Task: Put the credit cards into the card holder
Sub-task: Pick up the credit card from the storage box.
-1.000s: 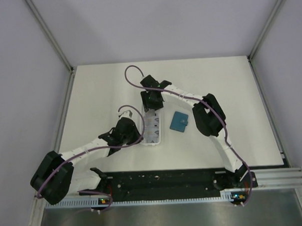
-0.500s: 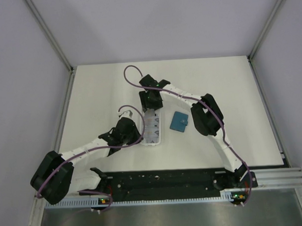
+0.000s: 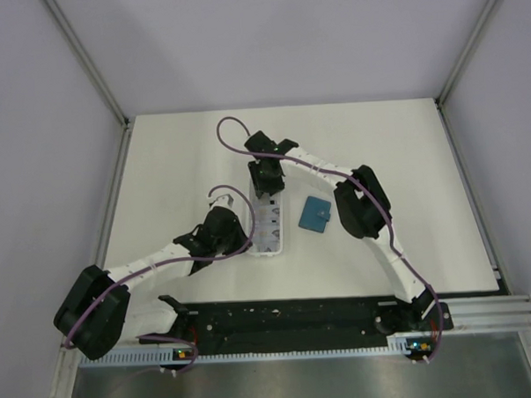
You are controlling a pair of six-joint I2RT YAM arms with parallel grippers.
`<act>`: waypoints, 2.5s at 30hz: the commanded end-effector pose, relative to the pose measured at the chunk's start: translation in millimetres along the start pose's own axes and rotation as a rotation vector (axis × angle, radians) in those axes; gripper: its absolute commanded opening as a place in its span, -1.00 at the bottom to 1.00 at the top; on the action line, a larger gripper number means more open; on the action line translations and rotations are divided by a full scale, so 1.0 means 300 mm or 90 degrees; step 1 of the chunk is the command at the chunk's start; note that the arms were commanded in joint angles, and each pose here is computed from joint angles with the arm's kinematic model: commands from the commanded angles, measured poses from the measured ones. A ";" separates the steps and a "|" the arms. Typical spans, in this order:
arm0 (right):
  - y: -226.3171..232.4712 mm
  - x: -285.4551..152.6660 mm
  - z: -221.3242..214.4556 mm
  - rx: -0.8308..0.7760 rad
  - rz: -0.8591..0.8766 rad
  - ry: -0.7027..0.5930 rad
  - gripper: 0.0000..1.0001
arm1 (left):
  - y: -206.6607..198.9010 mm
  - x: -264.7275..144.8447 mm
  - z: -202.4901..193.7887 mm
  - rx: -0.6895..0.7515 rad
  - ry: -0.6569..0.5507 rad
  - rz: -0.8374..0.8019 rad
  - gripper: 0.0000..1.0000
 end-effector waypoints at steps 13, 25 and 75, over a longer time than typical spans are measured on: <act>0.077 -0.056 0.000 -0.004 0.126 -0.035 -0.33 | -0.023 0.004 0.017 -0.002 -0.018 -0.026 -1.00; 0.105 -0.125 0.005 0.007 0.223 -0.096 -0.39 | -0.019 0.012 0.010 -0.007 -0.011 -0.026 -1.00; 0.046 -0.130 -0.001 -0.041 -0.127 -0.095 -1.00 | -0.017 0.014 0.018 -0.009 -0.015 -0.008 -1.00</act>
Point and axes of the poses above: each gripper's point midway between its finger pads, its own x axis out along the fingers, its own y axis along the line the jaws close on, z = x × y, the point moved 8 cm from there along -x, back along the fingers, and after that the axes turned 1 degree about x, right-handed, at the moved point
